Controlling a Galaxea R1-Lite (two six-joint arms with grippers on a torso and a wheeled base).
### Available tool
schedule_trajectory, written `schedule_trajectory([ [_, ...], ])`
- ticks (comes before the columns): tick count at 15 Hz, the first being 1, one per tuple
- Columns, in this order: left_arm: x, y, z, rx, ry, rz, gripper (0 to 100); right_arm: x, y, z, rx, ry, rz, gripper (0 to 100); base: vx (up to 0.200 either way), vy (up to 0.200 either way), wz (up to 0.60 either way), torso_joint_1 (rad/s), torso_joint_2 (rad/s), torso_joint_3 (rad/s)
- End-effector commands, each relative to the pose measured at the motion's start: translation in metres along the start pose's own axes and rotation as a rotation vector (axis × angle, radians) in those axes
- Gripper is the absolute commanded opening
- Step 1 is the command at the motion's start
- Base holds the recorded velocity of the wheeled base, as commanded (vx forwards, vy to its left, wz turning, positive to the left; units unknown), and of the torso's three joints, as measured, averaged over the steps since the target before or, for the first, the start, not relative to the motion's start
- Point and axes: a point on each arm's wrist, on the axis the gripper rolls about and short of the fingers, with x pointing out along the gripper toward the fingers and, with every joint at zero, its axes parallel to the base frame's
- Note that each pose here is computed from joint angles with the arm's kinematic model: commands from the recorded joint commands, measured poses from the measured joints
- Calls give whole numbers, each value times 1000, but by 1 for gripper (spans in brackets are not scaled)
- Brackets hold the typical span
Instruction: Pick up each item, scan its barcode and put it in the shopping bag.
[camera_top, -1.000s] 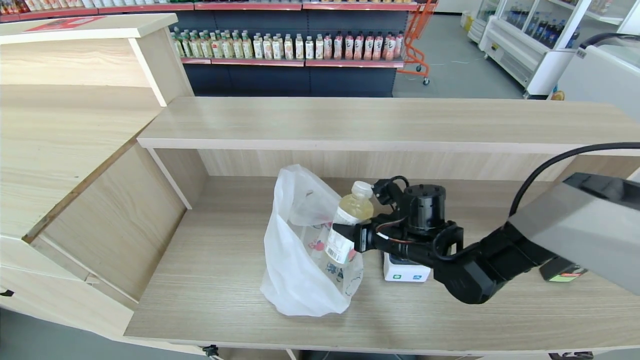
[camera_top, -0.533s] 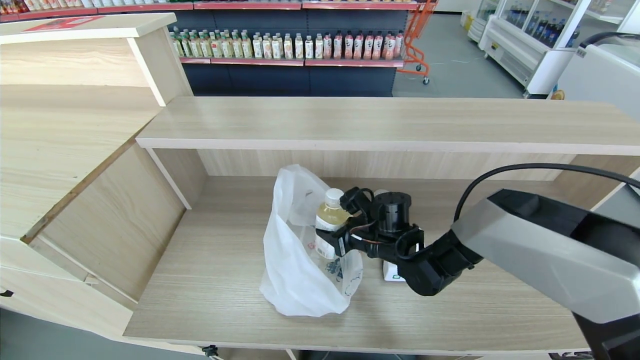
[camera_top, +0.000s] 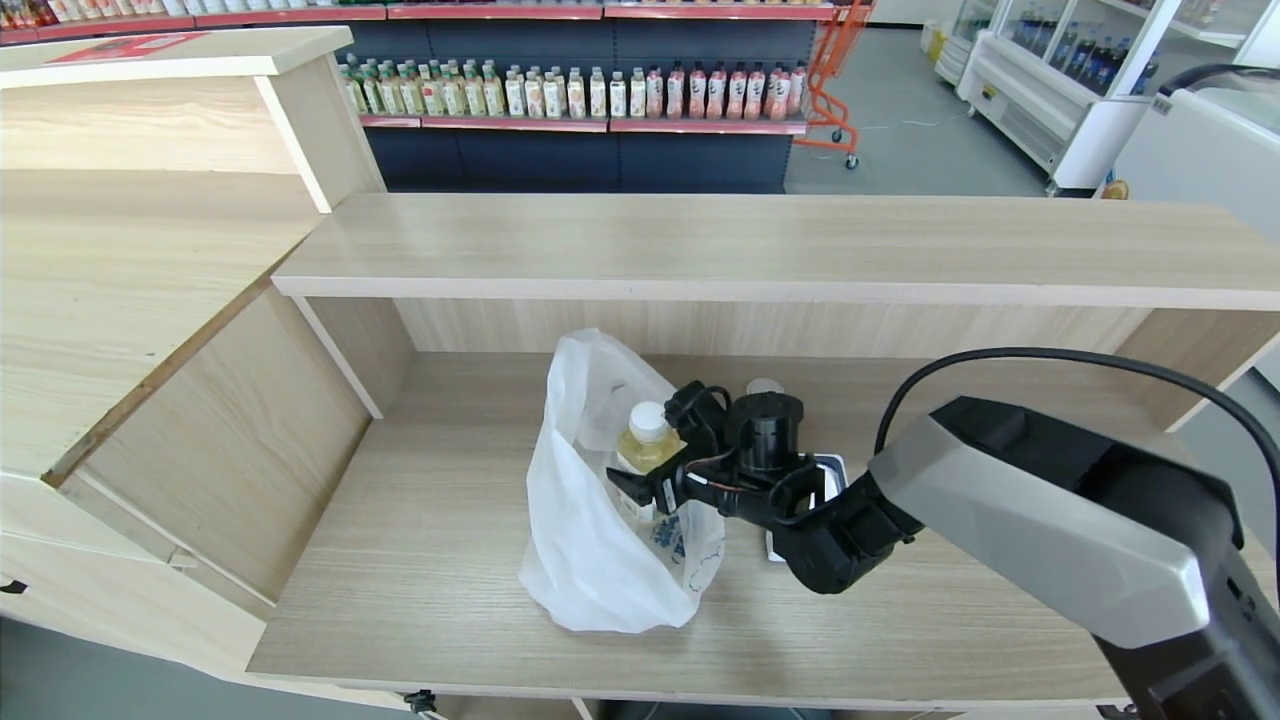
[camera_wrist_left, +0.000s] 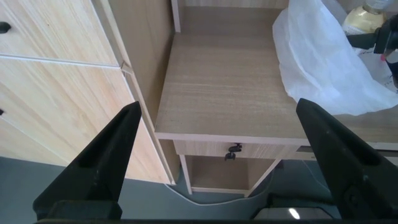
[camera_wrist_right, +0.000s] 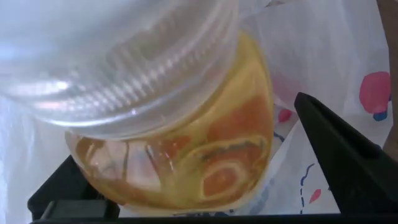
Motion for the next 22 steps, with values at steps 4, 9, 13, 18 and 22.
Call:
schedule_trajectory([
  [4,0,0,0,0,0,1,100,-32,-5,34,226,-20,-18,100,0,0,0,0,0,0],
  [9,0,0,0,0,0,1,100,-94,-13,62,453,20,-40,100,0,0,0,0,0,0],
  [13,0,0,0,0,0,1,100,-145,-12,77,475,19,-69,100,0,0,0,0,0,0],
  [18,0,0,0,0,0,1,100,-250,-28,109,542,-29,-233,100,0,0,0,0,0,0],
  [22,0,0,0,0,0,0,100,-298,-42,135,557,-60,-365,100,0,0,0,0,0,0],
])
